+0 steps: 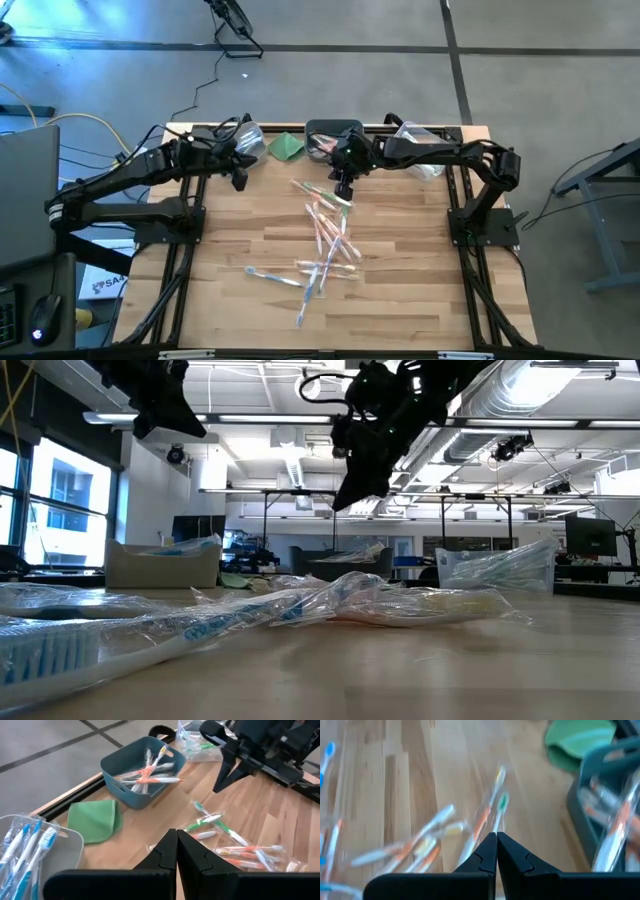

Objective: Pick & Place Toothbrushes
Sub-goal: Put the left green toothbrush into the transparent bin

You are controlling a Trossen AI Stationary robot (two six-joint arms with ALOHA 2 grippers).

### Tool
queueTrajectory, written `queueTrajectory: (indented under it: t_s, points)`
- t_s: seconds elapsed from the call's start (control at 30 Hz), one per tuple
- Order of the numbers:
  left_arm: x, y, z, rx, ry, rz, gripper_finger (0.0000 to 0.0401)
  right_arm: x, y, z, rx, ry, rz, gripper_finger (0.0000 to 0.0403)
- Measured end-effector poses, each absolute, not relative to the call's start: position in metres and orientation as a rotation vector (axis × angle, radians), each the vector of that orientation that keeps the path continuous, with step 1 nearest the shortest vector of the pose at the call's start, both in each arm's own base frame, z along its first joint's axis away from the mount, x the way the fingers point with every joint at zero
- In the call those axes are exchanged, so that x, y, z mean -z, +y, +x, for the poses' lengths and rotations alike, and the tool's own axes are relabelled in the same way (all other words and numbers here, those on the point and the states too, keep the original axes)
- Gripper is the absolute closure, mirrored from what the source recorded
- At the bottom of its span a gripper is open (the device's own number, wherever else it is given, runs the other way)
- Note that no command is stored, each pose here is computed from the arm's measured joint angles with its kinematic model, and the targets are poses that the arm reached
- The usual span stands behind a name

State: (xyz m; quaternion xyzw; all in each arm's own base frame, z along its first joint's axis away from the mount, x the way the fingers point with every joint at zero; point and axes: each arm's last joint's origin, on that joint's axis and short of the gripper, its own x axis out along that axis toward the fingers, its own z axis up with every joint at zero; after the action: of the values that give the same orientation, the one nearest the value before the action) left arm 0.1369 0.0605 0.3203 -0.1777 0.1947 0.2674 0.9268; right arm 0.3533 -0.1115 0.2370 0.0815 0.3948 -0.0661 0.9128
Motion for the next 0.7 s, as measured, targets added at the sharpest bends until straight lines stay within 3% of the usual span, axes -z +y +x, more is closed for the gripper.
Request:
queueTrajectory:
  t_s: [0.2,0.47,0.7]
  points:
    - [-0.321,0.061,0.137,-0.551,0.389,-0.371,0.0401,-0.232,-0.108,0.347,0.098,0.896,0.202,0.0399]
    - [-0.326,0.062,0.139,-0.568,0.334,-0.338,0.0401,-0.23,-0.09,0.353,0.015,0.91,0.075,0.0396]
    - [-0.327,0.062,0.139,-0.567,0.326,-0.339,0.0401,-0.225,-0.078,0.359,0.068,0.932,0.009,0.0348]
